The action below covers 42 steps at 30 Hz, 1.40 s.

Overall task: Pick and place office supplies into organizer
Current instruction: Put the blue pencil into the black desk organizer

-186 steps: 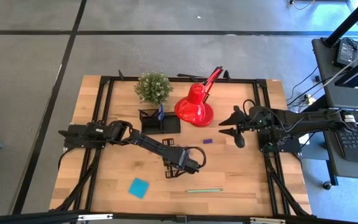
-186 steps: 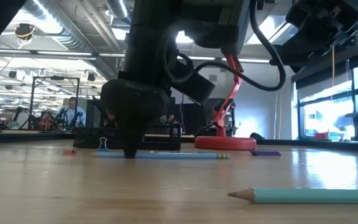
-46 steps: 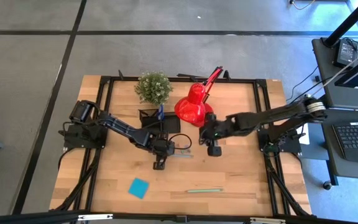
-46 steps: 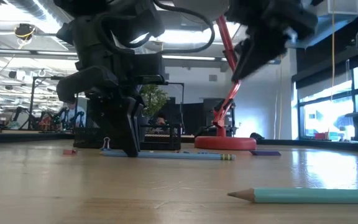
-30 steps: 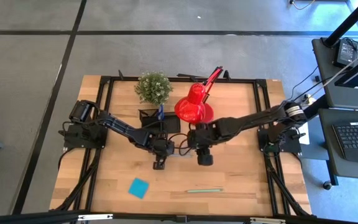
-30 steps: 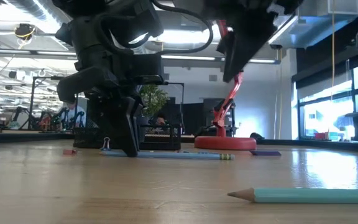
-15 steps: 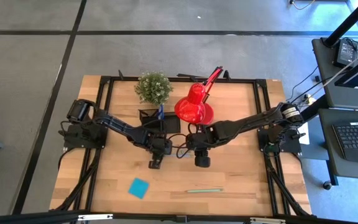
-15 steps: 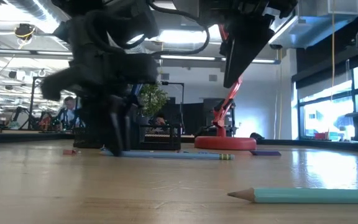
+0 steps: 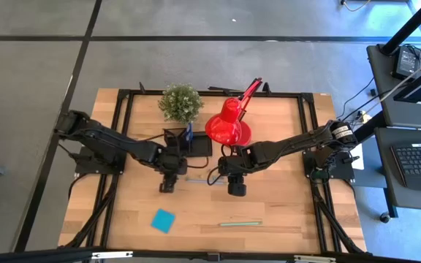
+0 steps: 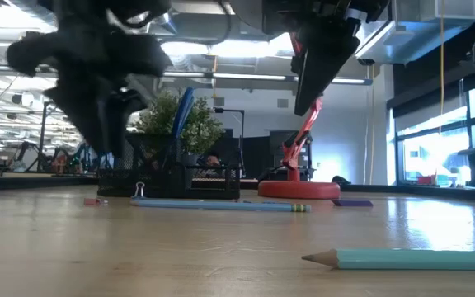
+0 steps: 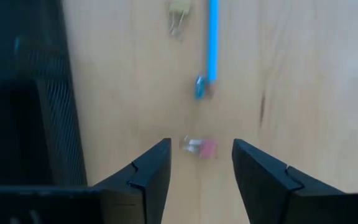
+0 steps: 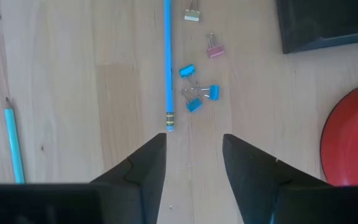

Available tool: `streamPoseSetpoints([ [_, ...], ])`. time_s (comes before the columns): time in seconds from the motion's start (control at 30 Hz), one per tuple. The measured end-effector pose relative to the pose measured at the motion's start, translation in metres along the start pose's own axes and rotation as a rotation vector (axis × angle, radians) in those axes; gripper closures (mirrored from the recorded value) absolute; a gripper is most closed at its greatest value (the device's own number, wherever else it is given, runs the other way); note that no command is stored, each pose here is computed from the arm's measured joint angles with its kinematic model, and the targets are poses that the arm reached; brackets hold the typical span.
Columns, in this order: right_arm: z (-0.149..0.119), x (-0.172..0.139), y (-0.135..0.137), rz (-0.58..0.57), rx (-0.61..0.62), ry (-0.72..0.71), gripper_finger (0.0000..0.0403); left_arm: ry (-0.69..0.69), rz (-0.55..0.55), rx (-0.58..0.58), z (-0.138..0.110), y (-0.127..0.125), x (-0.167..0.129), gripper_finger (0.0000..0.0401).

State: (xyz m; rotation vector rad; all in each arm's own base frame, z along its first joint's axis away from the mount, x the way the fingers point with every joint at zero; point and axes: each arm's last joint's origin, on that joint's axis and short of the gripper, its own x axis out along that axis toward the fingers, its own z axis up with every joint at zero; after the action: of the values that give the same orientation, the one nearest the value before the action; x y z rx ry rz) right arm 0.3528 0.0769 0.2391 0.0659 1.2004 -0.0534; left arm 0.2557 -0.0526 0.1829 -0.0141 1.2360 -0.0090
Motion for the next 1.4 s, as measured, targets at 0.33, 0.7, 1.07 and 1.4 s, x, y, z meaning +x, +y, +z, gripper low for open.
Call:
streamPoseSetpoints([
  [0.33, 0.003, 0.015, 0.004, 0.059, -0.015, 0.017, 0.0241, 0.019, 0.084, -0.136, -0.052, 0.013, 0.013, 0.0252],
  [0.7, -0.003, 0.064, 0.008, 0.046, -0.009, 0.155, 0.0241, 0.014, 0.111, -0.21, -0.06, 0.016, 0.017, 0.0254],
  [1.07, 0.011, 0.076, 0.014, 0.038, -0.012, 0.181, 0.0241, -0.018, 0.176, -0.209, -0.059, 0.018, 0.017, 0.0254],
  [1.4, 0.019, 0.097, 0.019, 0.005, -0.02, 0.272, 0.0241, -0.032, 0.19, -0.209, -0.058, 0.018, 0.017, 0.0254],
])
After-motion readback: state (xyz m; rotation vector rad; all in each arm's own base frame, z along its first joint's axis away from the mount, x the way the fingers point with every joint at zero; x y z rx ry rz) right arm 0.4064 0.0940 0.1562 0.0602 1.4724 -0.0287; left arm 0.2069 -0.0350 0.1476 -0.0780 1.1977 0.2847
